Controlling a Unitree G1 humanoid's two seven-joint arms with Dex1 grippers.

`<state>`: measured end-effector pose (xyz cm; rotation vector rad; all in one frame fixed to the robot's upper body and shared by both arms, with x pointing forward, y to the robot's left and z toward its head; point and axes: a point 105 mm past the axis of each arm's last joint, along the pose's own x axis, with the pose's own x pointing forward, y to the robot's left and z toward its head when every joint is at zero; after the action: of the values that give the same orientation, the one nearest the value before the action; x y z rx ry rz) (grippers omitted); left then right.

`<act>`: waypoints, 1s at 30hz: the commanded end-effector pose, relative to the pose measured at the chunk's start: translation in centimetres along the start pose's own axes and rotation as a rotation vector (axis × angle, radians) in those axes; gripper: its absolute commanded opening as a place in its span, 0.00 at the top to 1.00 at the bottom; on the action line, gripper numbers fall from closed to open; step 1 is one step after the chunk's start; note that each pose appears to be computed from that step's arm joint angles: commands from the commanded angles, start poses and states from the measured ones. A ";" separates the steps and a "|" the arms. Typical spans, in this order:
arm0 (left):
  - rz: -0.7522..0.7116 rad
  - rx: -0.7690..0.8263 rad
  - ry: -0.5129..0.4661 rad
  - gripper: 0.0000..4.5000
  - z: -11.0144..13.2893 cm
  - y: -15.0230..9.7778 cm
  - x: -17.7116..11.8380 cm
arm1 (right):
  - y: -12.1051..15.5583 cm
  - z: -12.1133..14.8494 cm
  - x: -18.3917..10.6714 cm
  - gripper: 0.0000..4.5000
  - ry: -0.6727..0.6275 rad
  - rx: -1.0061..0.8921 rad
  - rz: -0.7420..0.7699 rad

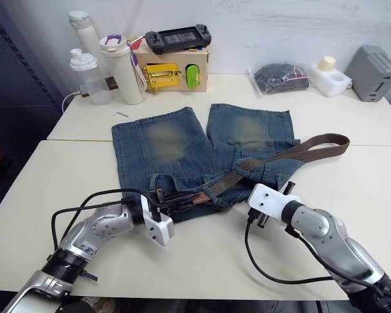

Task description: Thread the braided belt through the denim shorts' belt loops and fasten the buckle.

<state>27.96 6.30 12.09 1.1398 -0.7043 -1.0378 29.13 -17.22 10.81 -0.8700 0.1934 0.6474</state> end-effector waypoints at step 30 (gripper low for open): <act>0.073 0.015 0.000 0.97 -0.5 1.9 0.1 | -1.1 8.2 0.6 0.01 -0.378 -0.538 -0.117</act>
<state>29.11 6.49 12.71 1.1294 -0.7086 -0.9989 29.47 -11.51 15.44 -1.2251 -0.3251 0.7789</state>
